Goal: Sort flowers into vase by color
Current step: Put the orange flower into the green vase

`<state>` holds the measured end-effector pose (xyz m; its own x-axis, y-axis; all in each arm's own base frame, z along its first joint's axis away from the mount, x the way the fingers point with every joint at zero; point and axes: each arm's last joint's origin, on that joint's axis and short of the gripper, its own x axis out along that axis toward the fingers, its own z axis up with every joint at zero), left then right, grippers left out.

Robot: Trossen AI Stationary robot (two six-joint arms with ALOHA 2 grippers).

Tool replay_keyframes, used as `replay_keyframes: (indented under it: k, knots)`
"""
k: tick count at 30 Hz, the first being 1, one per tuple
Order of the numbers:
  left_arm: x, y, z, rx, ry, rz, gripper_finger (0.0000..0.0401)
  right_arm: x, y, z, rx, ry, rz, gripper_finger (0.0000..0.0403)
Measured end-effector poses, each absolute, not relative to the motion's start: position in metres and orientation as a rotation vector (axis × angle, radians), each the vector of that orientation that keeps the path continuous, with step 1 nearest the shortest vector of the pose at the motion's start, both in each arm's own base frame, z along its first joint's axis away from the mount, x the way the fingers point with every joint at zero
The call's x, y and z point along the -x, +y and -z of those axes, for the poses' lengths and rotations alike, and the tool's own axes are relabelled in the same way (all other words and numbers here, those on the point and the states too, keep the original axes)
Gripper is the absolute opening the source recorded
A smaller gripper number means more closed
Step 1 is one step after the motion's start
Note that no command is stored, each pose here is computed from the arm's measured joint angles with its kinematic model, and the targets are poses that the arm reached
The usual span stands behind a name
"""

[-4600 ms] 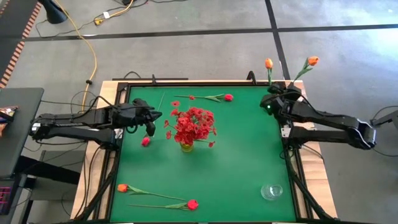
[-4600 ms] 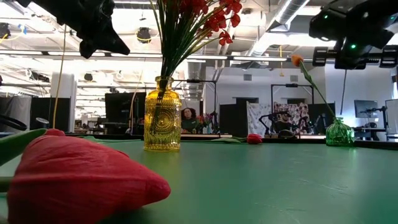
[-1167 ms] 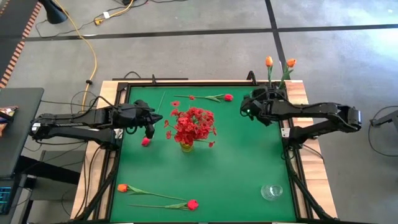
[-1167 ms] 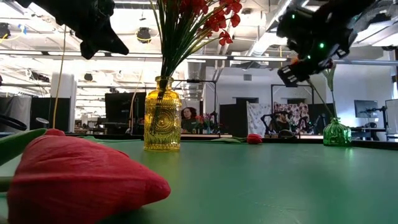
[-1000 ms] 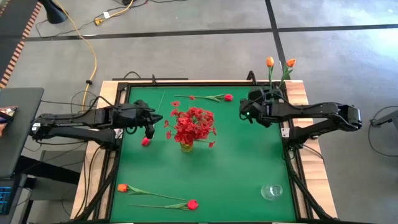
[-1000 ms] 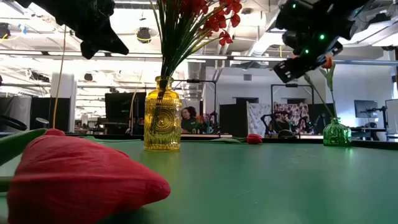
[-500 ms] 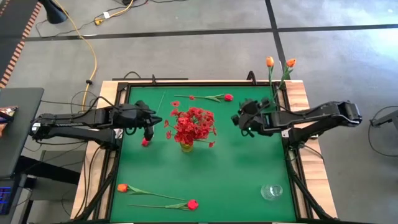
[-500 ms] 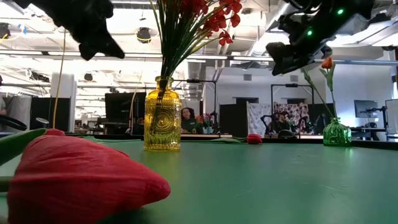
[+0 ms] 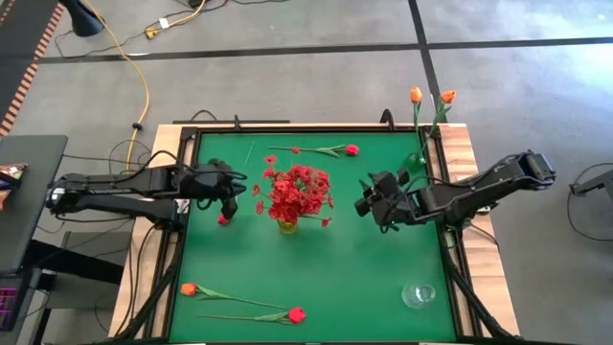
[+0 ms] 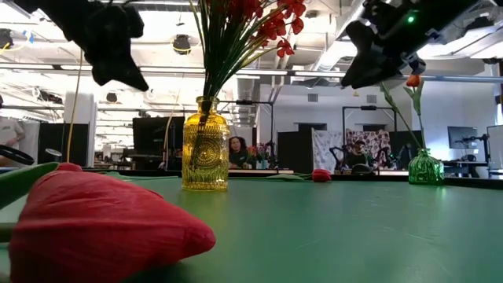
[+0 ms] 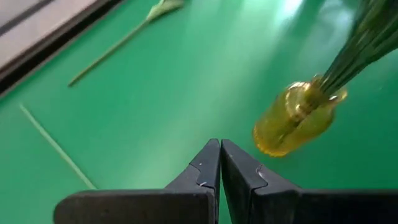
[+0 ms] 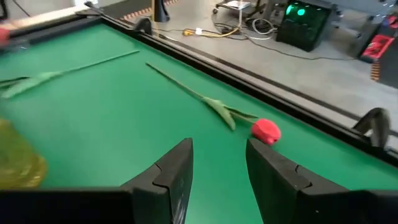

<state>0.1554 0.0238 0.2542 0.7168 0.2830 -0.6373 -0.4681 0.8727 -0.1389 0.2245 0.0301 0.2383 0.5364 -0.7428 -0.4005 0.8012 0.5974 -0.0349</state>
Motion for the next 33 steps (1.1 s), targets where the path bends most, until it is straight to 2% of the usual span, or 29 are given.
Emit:
replay_keyframes:
  k: [6,13,15,19,22,26,33]
  knots:
    - [-0.17,0.026,-0.236,0.272,0.785,-0.456,0.0011,-0.223,0.044,-0.237,-0.183,0.42,0.839,0.0175]
    - [-0.17,0.02,-0.226,0.377,0.909,-0.334,0.0083,-0.221,0.058,-0.235,-0.209,0.478,0.712,0.0175]
    - [-0.168,0.012,-0.224,0.437,0.974,-0.21,0.0107,-0.22,0.061,-0.235,-0.207,0.479,0.699,0.0175]
    - [-0.165,-0.014,-0.224,0.466,1.06,0.164,0.014,-0.22,0.062,-0.235,-0.204,0.482,0.694,0.0175]
    - [-0.161,-0.038,-0.225,0.433,1.094,0.348,0.0147,-0.22,0.06,-0.235,-0.199,0.487,0.703,0.0175]
    - [-0.155,-0.071,-0.228,0.322,1.082,0.5,0.0144,-0.219,0.056,-0.234,-0.189,0.502,0.722,0.0175]
    - [-0.143,-0.115,-0.231,0.154,0.964,0.523,0.0135,-0.219,0.054,-0.233,-0.186,0.508,0.736,0.0175]
